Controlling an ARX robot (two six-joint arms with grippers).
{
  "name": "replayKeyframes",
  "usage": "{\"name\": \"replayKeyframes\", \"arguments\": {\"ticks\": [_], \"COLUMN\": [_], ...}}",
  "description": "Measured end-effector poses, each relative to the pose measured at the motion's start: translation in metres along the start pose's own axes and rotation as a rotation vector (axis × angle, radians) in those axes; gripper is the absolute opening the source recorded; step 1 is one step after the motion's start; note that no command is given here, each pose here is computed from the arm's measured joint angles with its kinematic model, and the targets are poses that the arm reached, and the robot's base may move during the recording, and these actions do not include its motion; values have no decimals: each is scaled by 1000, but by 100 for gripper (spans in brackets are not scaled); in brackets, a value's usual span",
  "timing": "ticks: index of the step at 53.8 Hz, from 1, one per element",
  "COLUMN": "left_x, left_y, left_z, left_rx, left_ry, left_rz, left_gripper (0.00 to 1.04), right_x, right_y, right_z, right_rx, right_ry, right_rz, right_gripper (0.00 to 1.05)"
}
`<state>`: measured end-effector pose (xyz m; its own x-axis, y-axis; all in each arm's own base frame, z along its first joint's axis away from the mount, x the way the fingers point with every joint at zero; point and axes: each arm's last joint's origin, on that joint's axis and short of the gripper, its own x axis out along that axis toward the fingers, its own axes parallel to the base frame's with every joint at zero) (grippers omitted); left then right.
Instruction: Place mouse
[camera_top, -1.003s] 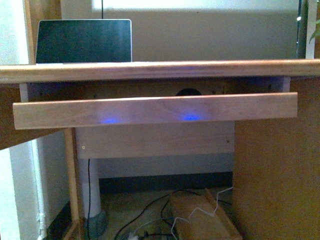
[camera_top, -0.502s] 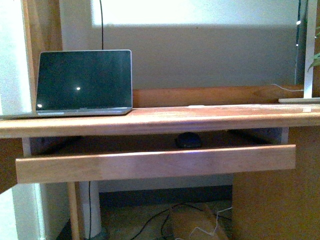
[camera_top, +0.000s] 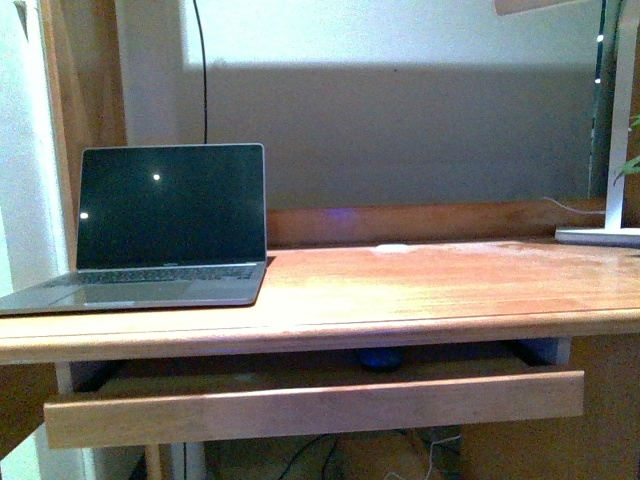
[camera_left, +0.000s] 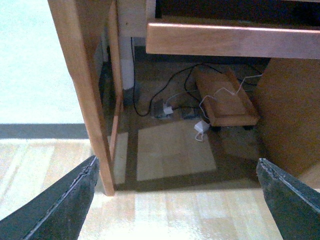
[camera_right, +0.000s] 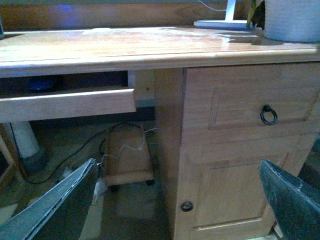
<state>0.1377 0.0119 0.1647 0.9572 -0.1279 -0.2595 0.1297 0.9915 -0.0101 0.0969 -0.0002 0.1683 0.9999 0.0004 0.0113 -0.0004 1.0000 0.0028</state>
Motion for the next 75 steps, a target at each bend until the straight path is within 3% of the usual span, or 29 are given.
{"name": "replayKeyframes", "arguments": {"ticks": [11,27,47,55,61,75], "left_x": [95,172,236,248,243,202], "left_y": [40,49,39,32,33,30], "left_z": [13,13,24,22,21,15], "left_rx": [653,1081,1225,1225,1205,1099], "left_ry": [-30,-121,-200,-126,-17,62], "left_rz": [-1,-50,-242,-329,-390,-516], "left_gripper": [97,97,97,97,97,97], "right_x": [0,0,0,0,0,0], "right_y": [0,0,0,0,0,0], "right_z": [0,0,0,0,0,0], "right_rx": [0,0,0,0,0,0], "right_ry": [0,0,0,0,0,0], "right_rz": [-1,0,-1,-1,-1,-1], "right_gripper": [97,97,97,97,97,97]}}
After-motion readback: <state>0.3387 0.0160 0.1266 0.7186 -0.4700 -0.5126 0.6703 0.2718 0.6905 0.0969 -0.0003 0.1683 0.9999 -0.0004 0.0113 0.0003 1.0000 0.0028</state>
